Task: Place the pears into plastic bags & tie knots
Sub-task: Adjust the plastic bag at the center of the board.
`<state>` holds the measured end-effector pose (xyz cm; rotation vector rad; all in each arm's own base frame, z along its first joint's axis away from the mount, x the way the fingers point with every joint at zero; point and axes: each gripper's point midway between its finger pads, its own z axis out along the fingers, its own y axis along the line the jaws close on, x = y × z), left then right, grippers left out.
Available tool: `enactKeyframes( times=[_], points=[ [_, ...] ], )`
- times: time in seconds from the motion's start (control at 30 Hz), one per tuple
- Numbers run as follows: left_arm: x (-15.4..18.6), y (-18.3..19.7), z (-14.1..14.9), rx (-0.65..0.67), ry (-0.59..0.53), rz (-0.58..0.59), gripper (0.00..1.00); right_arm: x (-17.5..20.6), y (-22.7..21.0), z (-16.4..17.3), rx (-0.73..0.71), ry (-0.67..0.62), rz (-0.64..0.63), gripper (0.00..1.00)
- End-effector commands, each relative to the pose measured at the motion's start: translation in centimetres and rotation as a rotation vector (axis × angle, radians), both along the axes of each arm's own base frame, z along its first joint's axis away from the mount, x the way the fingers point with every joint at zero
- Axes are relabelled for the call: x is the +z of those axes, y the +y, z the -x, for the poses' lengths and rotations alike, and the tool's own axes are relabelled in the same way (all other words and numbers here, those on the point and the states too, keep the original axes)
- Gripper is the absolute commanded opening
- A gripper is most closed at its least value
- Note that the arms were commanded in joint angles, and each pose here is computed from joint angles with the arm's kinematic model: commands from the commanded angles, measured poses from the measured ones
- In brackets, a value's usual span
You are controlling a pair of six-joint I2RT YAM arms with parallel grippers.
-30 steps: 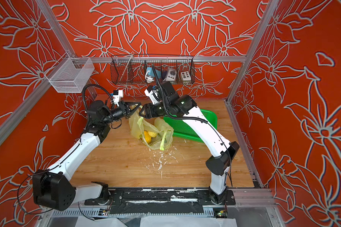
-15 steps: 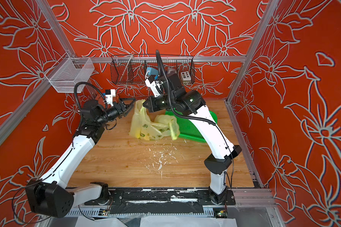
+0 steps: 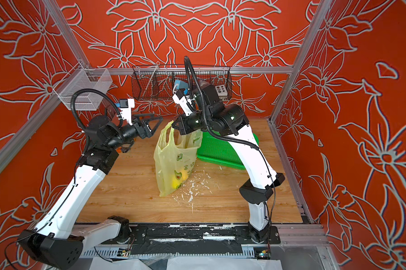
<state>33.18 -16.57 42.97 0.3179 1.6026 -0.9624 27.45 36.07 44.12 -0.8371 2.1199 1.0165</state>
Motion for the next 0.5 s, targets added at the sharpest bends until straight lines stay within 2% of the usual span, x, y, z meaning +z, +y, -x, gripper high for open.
enactKeyframes(
  times=[0.0, 0.23, 0.37, 0.43, 0.47],
  points=[
    [0.0, -0.9, 2.1, -0.024, -0.122, -0.08, 0.97, -1.1, -0.1, 0.3, 0.037, 0.009, 0.035, 0.0],
    [-0.8, -2.7, 2.5, -0.045, -0.125, -0.108, 0.98, -0.4, 0.1, 0.7, 0.041, 0.019, -0.002, 0.0],
    [-2.3, -4.8, 1.6, -0.053, -0.082, -0.141, 0.96, 1.5, 0.5, 1.0, 0.046, 0.011, -0.074, 0.0],
    [-3.4, -5.6, 1.0, -0.027, -0.051, -0.152, 0.87, 2.7, 0.5, 0.9, 0.029, -0.001, -0.117, 0.0],
    [-4.0, -5.4, 0.5, 0.032, -0.038, -0.157, 0.79, 3.3, 0.4, 0.9, 0.018, -0.005, -0.134, 0.0]
  ],
)
